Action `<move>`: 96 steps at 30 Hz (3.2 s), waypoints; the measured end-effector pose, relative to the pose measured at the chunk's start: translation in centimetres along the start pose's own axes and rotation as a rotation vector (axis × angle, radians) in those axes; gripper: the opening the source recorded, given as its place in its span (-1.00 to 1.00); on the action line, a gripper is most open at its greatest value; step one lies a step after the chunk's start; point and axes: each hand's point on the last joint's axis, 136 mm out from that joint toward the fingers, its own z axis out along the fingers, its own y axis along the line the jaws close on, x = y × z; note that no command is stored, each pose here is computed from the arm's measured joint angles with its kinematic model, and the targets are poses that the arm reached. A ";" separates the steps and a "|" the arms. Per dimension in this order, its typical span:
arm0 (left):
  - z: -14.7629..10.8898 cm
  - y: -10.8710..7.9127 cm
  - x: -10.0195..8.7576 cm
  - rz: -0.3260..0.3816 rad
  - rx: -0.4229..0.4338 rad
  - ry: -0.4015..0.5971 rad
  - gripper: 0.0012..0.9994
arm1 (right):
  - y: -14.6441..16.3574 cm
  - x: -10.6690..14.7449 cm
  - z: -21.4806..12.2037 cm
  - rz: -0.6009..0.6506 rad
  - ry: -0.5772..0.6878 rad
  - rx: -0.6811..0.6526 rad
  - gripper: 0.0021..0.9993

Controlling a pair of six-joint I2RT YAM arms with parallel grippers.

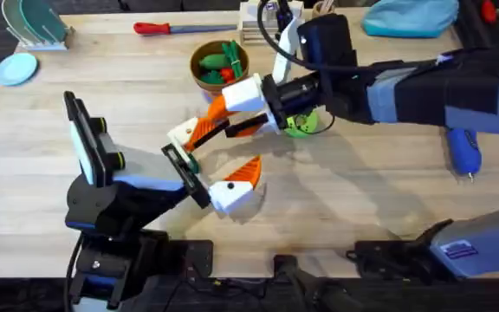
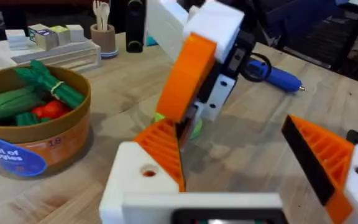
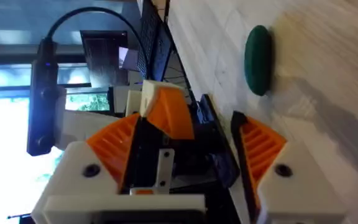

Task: Pick up the gripper from the table and insert it into the empty holder that is missing its gripper. Then pick up a screw, insert it into the mounting hole, and use the screwdriver to tighten it. Finally, clean up the table by picking up the vegetable and placing it into the bucket.

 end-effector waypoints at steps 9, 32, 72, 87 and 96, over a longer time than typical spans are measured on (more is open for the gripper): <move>0.0 0.0 0.0 -0.007 0.000 0.001 0.99 | 0.0 0.1 0.1 -0.024 0.006 -0.002 -0.42; 0.0 0.6 -0.1 -0.027 -0.035 -0.006 0.99 | 0.2 -0.3 1.0 -0.024 -0.028 0.021 -0.99; 0.0 0.1 0.0 -0.021 -0.006 -0.001 0.99 | 0.2 -4.4 -1.5 -0.101 -0.187 0.032 0.99; 0.0 0.1 0.0 -0.021 -0.005 -0.001 0.99 | -0.7 -6.3 -10.8 -0.379 -0.466 0.510 0.99; 0.0 0.1 0.0 -0.021 -0.004 -0.001 0.99 | -5.3 -2.6 -15.3 -0.463 -0.357 0.997 0.99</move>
